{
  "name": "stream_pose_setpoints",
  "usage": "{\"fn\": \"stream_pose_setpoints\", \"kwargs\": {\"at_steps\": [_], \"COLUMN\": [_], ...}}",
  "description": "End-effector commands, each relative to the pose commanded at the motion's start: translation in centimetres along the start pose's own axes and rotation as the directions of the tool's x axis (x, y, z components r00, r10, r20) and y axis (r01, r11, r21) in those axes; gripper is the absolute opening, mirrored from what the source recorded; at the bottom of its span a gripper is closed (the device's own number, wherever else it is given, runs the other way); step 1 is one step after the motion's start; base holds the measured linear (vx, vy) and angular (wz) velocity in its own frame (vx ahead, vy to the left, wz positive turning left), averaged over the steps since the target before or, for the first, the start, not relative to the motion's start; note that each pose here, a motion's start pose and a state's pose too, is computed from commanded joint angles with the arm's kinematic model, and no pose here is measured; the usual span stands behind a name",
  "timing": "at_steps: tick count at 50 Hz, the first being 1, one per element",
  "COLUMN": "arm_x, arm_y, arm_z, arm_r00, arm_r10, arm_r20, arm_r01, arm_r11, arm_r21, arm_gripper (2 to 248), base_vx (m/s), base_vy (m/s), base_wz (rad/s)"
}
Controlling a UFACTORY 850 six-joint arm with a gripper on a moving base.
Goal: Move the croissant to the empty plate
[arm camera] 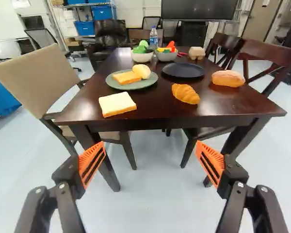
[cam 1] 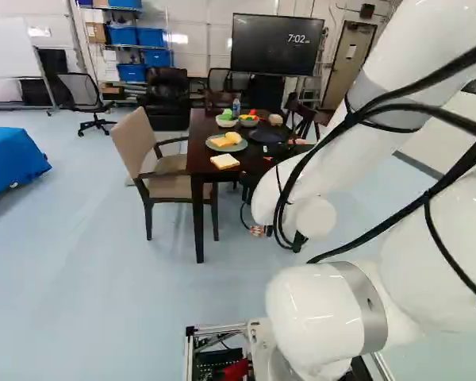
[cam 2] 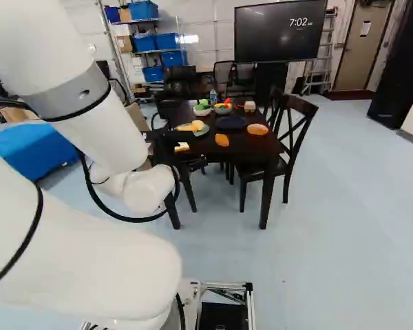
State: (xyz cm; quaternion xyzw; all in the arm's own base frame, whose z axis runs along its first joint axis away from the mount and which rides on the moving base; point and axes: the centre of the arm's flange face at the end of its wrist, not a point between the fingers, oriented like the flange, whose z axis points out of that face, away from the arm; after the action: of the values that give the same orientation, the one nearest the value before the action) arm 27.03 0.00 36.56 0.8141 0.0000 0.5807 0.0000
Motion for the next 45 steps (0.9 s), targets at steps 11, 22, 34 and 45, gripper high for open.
{"fn": "stream_pose_setpoints", "kwargs": {"at_steps": [11, 22, 34, 45], "arm_x": [0.0, 0.0, 0.0, 0.0], "arm_y": [0.0, 0.0, 0.0, 0.0], "arm_z": [0.0, 0.0, 0.0, 0.0], "arm_r00": [1.0, 1.0, 1.0, 1.0], "arm_r10": [0.0, 0.0, 0.0, 0.0], "arm_r20": [0.0, 0.0, 0.0, 0.0], "arm_r01": [0.0, 0.0, 0.0, 0.0], "arm_r11": [1.0, 1.0, 1.0, 1.0], "arm_r21": [0.0, 0.0, 0.0, 0.0], "arm_gripper": [247, 247, 247, 247], "base_vx": [0.2, 0.219, 0.221, 0.19], "base_vy": [-0.044, -0.052, -0.055, -0.085], "base_wz": [0.199, 0.166, 0.156, 0.024]}}
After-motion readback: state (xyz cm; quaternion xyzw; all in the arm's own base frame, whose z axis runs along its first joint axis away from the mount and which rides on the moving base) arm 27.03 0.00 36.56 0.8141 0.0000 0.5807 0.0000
